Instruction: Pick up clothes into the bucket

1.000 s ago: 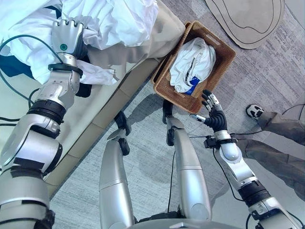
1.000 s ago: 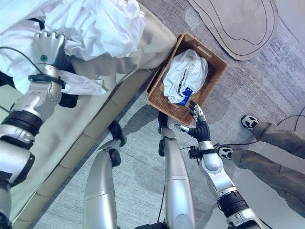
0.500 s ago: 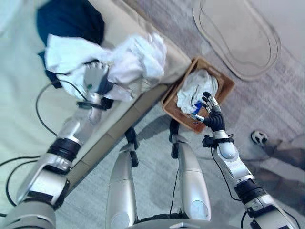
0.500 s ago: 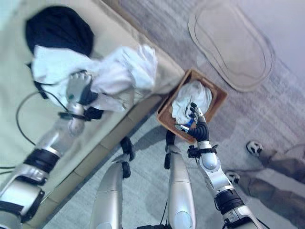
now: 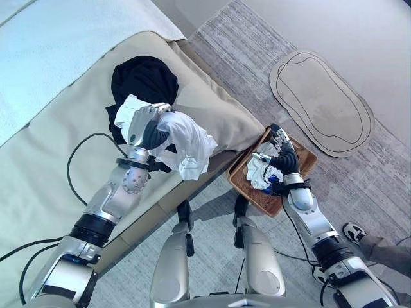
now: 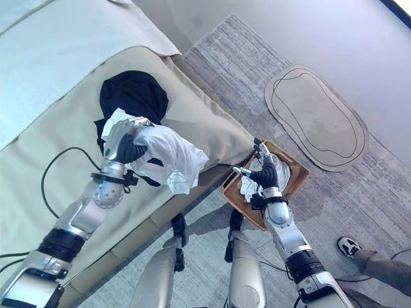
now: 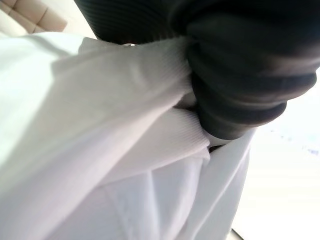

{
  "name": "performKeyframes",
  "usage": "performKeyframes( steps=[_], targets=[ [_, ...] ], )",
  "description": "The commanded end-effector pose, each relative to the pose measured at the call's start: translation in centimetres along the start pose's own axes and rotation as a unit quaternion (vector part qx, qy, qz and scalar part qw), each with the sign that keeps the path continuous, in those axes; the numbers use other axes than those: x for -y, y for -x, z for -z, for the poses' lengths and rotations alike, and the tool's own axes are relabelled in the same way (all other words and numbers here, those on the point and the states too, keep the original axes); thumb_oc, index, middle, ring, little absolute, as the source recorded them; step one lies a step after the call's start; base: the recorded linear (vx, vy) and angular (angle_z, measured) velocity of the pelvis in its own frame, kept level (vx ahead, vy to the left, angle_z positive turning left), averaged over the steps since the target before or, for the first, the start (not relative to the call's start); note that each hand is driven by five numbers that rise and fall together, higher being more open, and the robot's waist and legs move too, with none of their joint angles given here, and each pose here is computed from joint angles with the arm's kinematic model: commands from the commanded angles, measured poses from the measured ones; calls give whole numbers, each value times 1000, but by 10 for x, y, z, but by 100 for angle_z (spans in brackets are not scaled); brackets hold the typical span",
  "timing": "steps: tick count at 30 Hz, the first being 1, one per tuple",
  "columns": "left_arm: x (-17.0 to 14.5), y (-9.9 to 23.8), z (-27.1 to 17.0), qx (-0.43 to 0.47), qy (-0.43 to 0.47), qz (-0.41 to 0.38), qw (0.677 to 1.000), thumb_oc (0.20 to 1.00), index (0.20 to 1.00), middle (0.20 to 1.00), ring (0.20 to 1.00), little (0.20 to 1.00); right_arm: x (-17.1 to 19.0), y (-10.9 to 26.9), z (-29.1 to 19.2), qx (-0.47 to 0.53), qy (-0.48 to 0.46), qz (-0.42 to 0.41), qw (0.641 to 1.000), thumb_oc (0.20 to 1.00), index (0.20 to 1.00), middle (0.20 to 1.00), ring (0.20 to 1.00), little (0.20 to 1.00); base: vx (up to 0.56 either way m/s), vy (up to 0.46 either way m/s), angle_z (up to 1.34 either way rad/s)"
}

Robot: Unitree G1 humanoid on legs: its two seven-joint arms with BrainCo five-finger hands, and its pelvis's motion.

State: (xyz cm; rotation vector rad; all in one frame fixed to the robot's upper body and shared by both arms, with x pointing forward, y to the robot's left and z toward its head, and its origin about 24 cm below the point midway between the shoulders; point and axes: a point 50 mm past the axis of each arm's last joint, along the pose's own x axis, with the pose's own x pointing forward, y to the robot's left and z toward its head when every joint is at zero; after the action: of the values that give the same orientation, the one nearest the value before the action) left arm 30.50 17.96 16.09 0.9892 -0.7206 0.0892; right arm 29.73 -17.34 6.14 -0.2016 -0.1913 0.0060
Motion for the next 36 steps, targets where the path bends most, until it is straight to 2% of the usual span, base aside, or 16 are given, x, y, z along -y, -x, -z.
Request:
performKeyframes(
  steps=[1,5,11,16,28,33,34,36],
  targets=[
    [-17,-7,-31,82,84,-26,993,200,200,200,200,200,-6,4,-8,35,50,-46,997,1000,1000,1000,1000,1000,78,-12,4],
    [-17,-8,-54,119,181,-7,976,200,200,200,200,200,-22,-1,-20,62,68,-107,990,1000,1000,1000,1000,1000,84,-13,2],
    [-14,-7,-90,184,296,56,936,200,200,200,200,200,-56,-8,-36,70,-12,-207,976,1000,1000,1000,1000,1000,86,-22,2],
    [-8,-1,-108,208,379,110,895,200,200,200,200,200,-77,-16,-43,66,-32,-250,966,1000,1000,1000,1000,1000,85,-21,2],
    [-3,3,-134,230,475,144,837,200,200,200,200,200,-117,-11,-63,74,-142,-285,945,1000,1000,1000,1000,1000,33,-8,0],
    [-2,1,-140,236,493,146,825,200,200,200,200,200,-127,-8,-67,73,-164,-305,935,1000,1000,1000,1000,1000,0,0,0],
    [-2,1,-142,238,499,148,820,200,200,200,200,200,-129,-5,-68,74,-173,-317,930,561,561,561,561,561,0,0,0],
    [-1,1,-143,237,504,150,817,200,200,200,200,200,-128,-4,-64,69,-176,-317,929,200,200,200,200,200,0,0,0]
  ],
)
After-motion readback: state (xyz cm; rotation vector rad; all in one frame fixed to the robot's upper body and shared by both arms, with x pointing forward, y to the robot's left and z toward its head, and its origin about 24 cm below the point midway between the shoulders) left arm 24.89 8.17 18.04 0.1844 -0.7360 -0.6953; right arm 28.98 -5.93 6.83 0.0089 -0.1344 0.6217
